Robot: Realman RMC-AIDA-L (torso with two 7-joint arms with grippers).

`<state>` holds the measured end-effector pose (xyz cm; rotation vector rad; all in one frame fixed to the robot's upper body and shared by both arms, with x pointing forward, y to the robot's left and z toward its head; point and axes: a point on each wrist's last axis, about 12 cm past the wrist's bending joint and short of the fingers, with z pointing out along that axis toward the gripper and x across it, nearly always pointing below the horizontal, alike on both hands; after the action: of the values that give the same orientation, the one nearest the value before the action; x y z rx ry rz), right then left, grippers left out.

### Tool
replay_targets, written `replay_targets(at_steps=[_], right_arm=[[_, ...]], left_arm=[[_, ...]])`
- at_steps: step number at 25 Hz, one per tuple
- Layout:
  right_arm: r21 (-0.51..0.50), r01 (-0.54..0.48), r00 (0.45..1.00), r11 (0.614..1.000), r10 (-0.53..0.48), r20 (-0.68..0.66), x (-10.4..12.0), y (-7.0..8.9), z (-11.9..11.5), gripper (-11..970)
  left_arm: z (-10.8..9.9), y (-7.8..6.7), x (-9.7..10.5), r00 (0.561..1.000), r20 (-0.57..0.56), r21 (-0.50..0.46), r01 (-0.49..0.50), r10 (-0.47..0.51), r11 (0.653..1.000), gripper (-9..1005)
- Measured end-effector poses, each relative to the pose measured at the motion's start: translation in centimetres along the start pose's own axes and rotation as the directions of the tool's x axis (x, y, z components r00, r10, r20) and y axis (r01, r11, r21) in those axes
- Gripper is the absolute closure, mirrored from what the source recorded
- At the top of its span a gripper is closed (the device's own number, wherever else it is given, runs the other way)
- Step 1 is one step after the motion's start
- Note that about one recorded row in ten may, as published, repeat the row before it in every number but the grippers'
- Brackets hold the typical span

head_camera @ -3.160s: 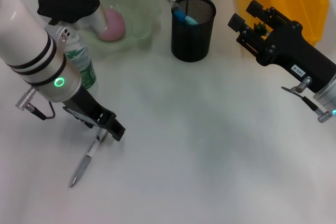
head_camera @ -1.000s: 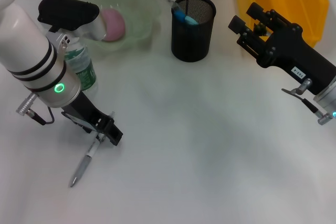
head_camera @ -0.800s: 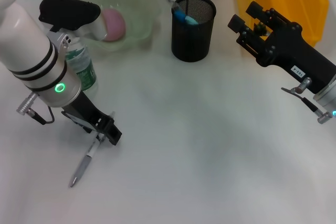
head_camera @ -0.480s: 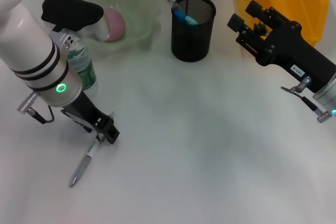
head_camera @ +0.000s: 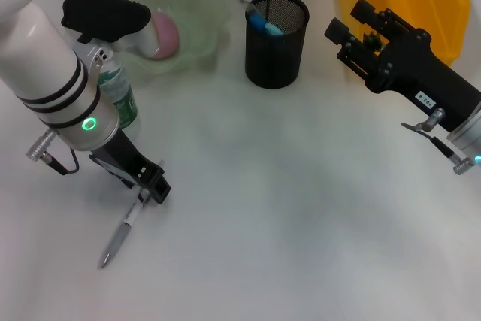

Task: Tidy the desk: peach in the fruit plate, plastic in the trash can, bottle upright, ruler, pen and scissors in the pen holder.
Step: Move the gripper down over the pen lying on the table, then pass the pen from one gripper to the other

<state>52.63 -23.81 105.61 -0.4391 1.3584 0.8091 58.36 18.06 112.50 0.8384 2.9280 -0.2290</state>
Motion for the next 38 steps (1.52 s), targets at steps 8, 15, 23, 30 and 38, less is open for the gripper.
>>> replay_targets(at_steps=[8,15,23,30,38], right_arm=[[0.0,-0.001,1.0,1.0,0.001,0.0,0.02,0.01,-0.01,381],[0.001,-0.002,1.0,1.0,0.002,-0.001,0.03,0.02,-0.02,381],[0.0,-0.002,1.0,1.0,0.002,-0.001,0.03,0.02,-0.01,382],[0.0,-0.001,1.0,1.0,0.001,-0.001,0.03,0.02,-0.02,382],[0.0,-0.001,1.0,1.0,0.001,-0.001,0.03,0.02,-0.02,382]], left_arm=[[0.04,-0.02,0.03,1.0,-0.002,0.001,-0.006,0.006,1.0,497],[0.13,-0.09,0.07,1.0,-0.007,-0.001,-0.011,0.011,1.0,526],[0.3,-0.37,0.08,1.0,-0.015,-0.004,-0.025,0.025,1.0,573],[0.25,-0.53,0.0,0.999,-0.015,-0.012,-0.04,0.039,0.999,673],[0.34,-0.67,-0.02,0.999,-0.018,-0.018,-0.051,0.05,0.999,809]])
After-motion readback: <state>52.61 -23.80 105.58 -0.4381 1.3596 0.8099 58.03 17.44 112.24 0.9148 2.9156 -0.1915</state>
